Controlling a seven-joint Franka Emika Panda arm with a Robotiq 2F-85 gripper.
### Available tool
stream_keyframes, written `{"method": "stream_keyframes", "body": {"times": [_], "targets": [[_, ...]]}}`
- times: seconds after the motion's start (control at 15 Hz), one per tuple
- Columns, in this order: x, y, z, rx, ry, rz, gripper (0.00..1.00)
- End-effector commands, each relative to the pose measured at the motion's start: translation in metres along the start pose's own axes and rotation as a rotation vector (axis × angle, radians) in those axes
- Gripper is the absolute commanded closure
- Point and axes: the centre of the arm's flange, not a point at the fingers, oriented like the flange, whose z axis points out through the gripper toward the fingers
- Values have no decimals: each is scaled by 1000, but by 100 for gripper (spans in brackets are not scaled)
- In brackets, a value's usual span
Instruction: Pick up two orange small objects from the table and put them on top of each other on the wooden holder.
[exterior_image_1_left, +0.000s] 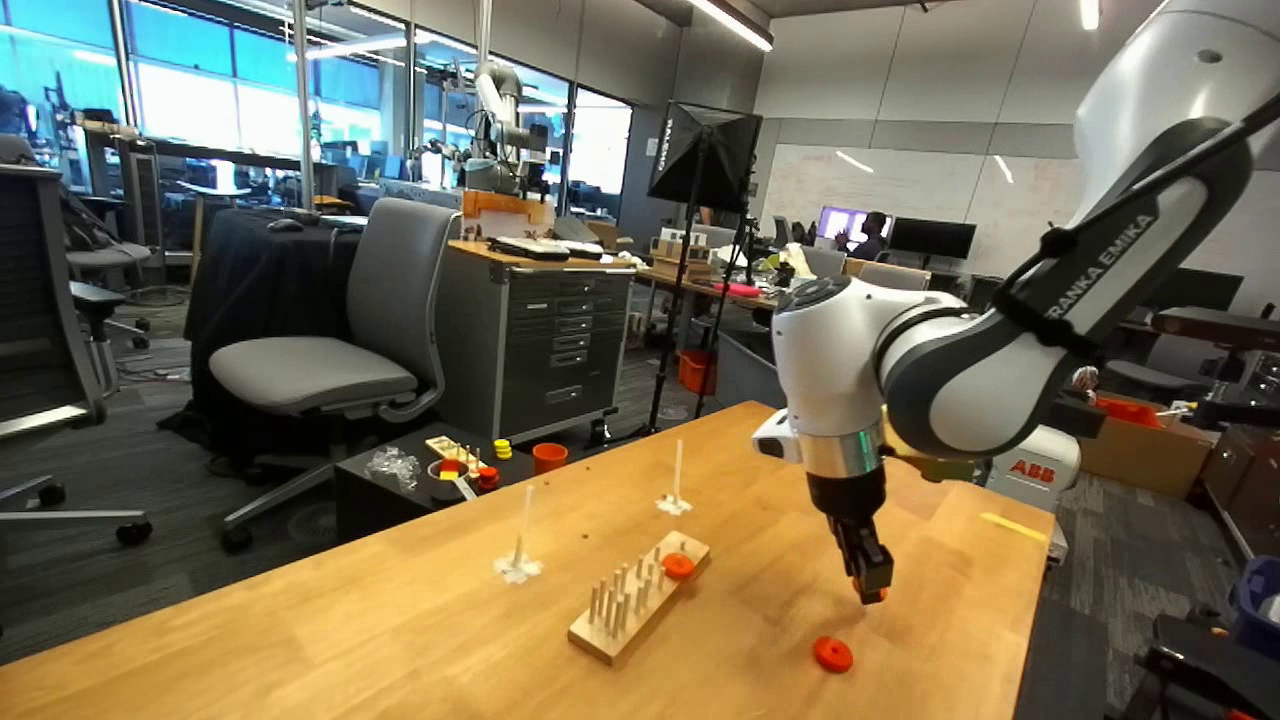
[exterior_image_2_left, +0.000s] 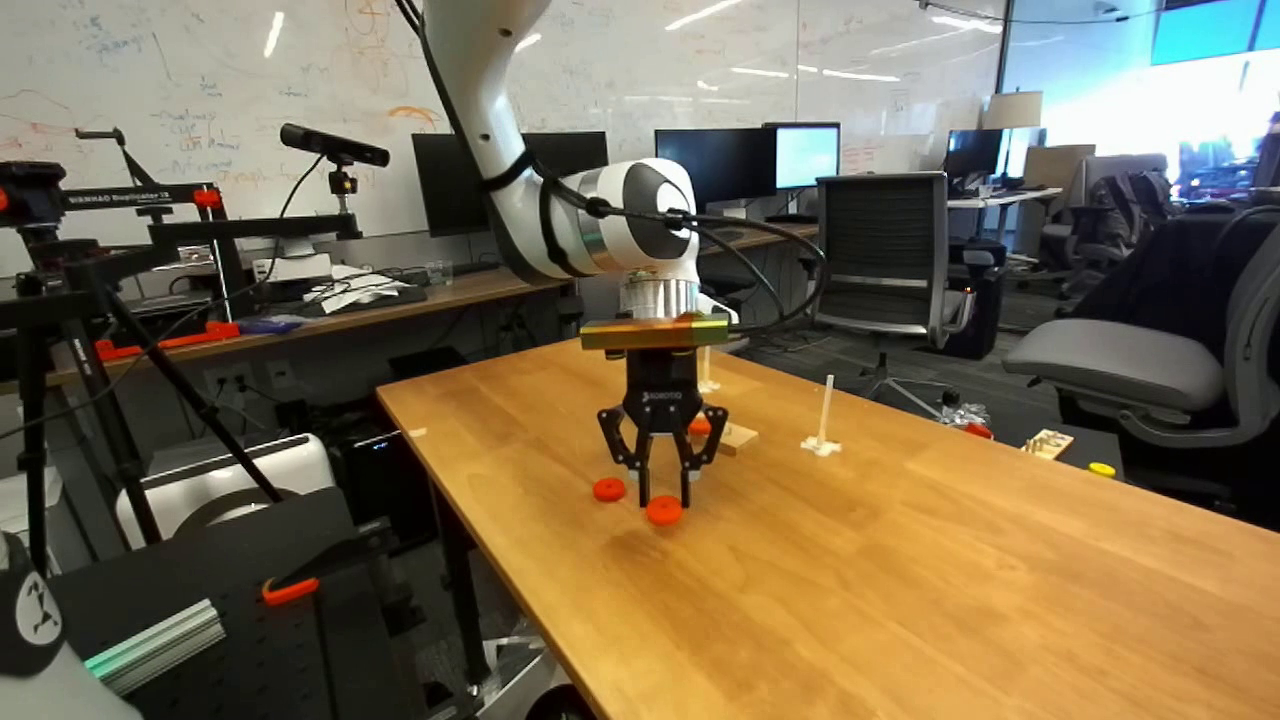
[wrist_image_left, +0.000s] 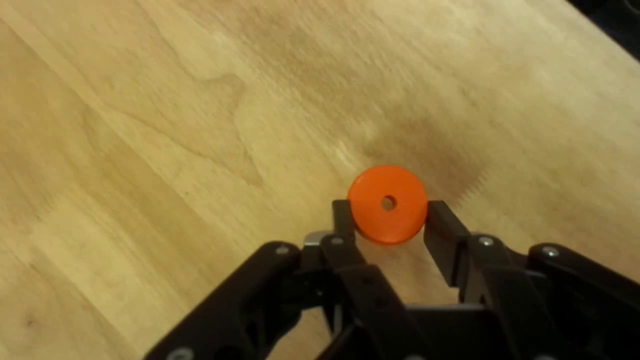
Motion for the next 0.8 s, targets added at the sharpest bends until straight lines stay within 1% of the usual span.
{"method": "stream_keyframes", "body": {"times": [0.0,0.07,0.13,0.2,0.4,0.47,0.73], "targets": [[-81,-1,-40,20,68,-49,84],[-96,3,-50,30,77,-53,84],[-110,7,-61,49,110,-40,84],[-113,15,-75,73,125,-34,84],[-96,34,-109,172,126,29,84],[-93,33,-119,189,114,53,84],[-79,28,-154,227,124,110,84]]}}
